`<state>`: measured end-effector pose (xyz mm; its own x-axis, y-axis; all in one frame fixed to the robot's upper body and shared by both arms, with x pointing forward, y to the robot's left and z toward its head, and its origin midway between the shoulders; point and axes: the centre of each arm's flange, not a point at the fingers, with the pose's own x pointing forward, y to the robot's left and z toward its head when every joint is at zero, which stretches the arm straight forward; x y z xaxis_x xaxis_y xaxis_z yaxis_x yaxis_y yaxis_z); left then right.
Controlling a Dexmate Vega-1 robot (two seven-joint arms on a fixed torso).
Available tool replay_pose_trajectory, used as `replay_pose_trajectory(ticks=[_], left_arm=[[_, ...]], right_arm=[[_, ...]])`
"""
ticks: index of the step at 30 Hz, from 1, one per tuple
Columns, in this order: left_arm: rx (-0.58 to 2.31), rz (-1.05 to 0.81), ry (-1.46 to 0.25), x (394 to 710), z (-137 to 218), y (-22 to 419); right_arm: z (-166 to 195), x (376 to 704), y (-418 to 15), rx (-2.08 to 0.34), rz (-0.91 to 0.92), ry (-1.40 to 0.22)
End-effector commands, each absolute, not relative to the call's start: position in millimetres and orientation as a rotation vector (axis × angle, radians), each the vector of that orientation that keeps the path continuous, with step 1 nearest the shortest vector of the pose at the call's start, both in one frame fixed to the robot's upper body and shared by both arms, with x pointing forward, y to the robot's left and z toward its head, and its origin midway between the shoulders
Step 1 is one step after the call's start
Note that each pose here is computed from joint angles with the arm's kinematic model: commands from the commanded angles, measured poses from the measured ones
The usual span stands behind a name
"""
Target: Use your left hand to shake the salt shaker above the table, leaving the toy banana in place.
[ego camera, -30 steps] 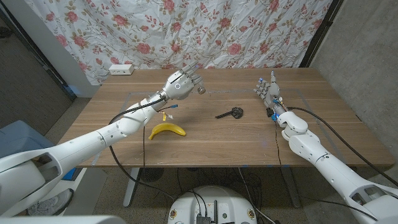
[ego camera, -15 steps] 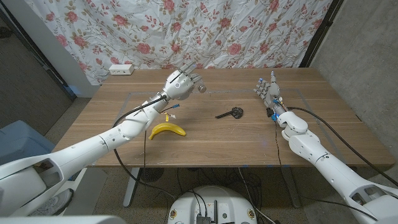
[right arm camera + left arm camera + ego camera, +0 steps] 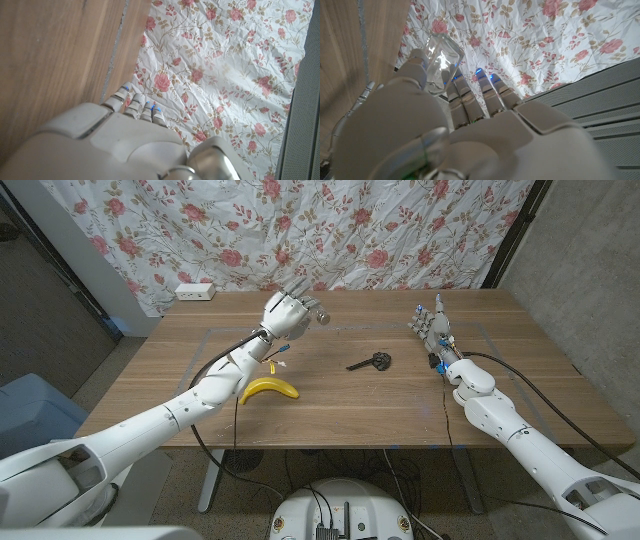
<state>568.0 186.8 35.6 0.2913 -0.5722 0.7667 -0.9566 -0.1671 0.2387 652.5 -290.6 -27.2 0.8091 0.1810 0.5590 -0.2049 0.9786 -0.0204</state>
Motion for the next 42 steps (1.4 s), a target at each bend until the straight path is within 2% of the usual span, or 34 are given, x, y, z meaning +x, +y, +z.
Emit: replay_pose_trajectory(ticks=[1, 42], left_arm=[[1.691, 0.651, -1.216, 572, 31, 191], [1.139, 0.554, -0.765, 585, -8, 197]], right_arm=[[-27, 652, -290, 0.042, 0.206, -0.593], [-27, 653, -290, 0.042, 0.206, -0.593]])
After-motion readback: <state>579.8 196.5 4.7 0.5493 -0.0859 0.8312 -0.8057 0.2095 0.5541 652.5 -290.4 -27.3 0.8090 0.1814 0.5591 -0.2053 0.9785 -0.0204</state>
